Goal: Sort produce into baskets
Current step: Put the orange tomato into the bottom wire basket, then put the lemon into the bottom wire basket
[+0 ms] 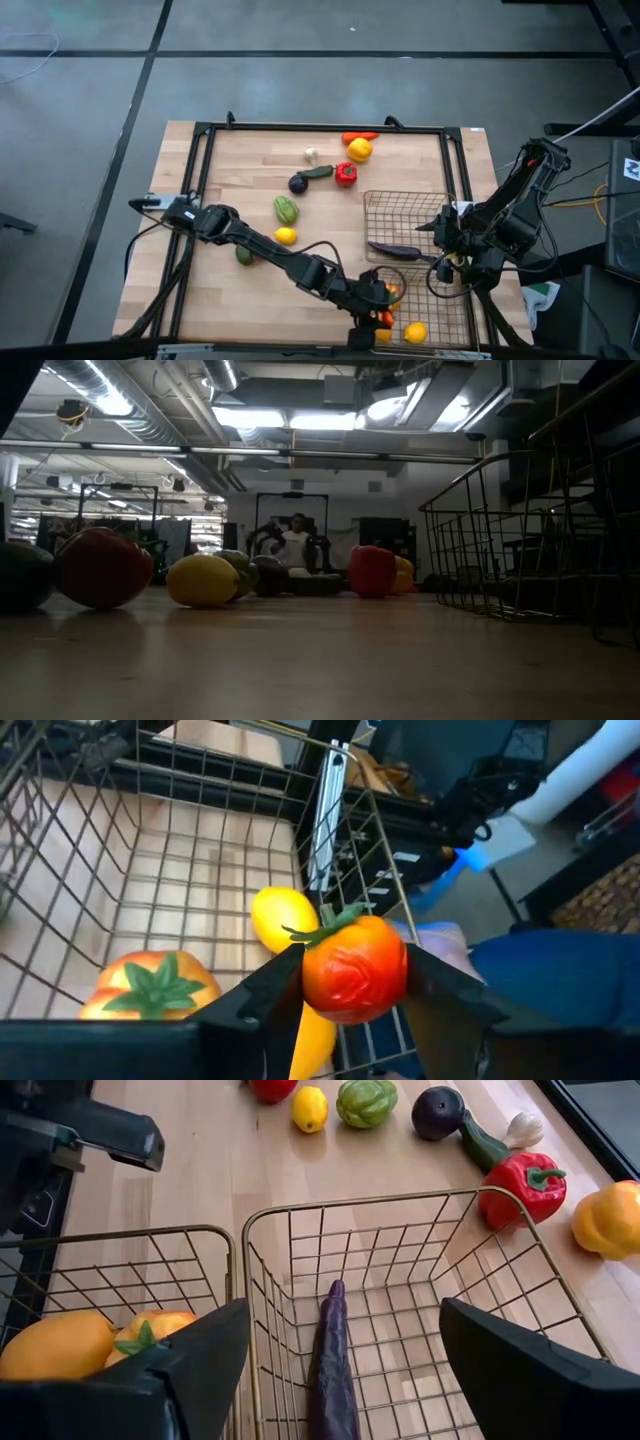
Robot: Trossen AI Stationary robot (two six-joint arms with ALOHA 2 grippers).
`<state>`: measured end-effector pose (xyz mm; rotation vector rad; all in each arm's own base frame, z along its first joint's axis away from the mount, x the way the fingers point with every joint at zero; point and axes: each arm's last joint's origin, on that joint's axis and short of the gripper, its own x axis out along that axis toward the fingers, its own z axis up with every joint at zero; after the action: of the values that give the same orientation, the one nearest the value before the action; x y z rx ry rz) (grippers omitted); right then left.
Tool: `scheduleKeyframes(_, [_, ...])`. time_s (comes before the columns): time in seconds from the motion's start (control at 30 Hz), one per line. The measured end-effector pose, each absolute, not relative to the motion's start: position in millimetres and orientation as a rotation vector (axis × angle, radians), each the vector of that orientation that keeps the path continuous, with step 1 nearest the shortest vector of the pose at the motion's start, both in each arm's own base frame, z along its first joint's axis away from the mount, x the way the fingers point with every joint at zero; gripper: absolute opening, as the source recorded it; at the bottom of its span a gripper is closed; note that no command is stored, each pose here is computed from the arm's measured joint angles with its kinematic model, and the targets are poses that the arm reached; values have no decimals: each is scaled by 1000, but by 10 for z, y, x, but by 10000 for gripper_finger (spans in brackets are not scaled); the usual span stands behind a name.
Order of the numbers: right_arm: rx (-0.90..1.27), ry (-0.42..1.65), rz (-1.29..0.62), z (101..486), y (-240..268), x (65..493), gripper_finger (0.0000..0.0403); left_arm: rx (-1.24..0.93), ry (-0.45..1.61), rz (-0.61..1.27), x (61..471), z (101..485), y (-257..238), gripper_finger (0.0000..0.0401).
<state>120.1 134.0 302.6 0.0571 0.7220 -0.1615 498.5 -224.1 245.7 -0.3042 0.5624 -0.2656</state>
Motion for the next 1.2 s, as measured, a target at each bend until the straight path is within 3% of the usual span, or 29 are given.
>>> scheduleKeyframes(0.5, [57, 722, -161, 3026, 1340, 1201, 325, -208, 573, -279, 4988, 2430, -2207, 210])
scheduleKeyframes(0.83, [57, 722, -161, 3026, 1340, 1201, 325, -200, 583, -261, 5004, 2468, -2100, 208])
scheduleKeyframes(1.2, [57, 722, -161, 3026, 1340, 1201, 325, -155, 832, -157, 4674, 2858, -1673, 204])
